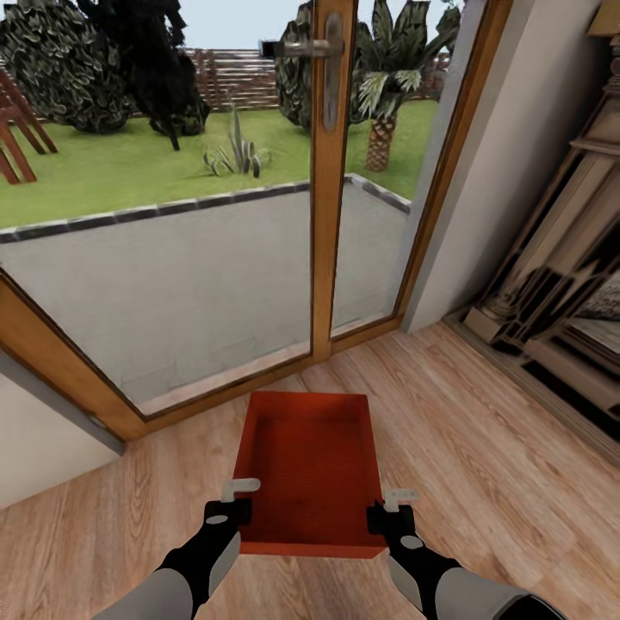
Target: Move the two storage containers from the living room to the garage. In the garage, place one container on the floor and stack the other container on top of it (either order is fine).
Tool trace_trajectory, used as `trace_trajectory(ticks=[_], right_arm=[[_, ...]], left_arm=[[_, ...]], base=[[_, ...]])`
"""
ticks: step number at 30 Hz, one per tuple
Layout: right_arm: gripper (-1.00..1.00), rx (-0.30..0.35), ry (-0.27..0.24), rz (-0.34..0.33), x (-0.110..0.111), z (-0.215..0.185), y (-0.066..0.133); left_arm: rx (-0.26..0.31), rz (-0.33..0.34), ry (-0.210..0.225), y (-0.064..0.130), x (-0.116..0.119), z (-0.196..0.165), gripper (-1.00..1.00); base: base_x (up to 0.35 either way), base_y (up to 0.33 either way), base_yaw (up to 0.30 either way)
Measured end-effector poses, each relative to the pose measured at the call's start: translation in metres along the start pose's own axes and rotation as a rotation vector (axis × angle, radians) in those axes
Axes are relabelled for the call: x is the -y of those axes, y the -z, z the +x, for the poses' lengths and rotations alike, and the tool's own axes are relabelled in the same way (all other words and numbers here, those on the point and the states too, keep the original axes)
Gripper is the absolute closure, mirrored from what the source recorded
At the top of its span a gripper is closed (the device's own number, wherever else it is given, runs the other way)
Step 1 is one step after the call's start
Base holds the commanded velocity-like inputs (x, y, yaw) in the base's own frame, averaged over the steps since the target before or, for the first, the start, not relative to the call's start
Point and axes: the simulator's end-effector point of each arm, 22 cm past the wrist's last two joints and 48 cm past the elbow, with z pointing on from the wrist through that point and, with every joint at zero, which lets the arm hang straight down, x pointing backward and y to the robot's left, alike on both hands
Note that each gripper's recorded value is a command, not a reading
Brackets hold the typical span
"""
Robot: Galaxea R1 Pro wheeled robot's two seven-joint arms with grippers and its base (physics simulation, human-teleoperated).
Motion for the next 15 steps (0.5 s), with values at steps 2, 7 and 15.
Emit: trace_trajectory(ticks=[2, 7, 15], right_arm=[[1.0, 0.001, 0.0, 0.0, 0.0, -0.003, 0.003], [1.0, 0.001, 0.0, 0.0, 0.0, -0.009, 0.01], [1.0, 0.011, -0.001, 0.001, 0.001, -0.023, 0.023]], left_arm=[[0.001, 0.0, 0.0, 0.003, 0.0, -0.003, 1.0], [0.002, 0.0, 0.001, 0.011, -0.001, -0.008, 1.0], [0.011, 0.0, 0.001, 0.025, -0.003, -0.021, 1.0]], base=[[0.0, 0.0, 0.0], [0.0, 0.0, 0.0], [0.0, 0.0, 0.0]])
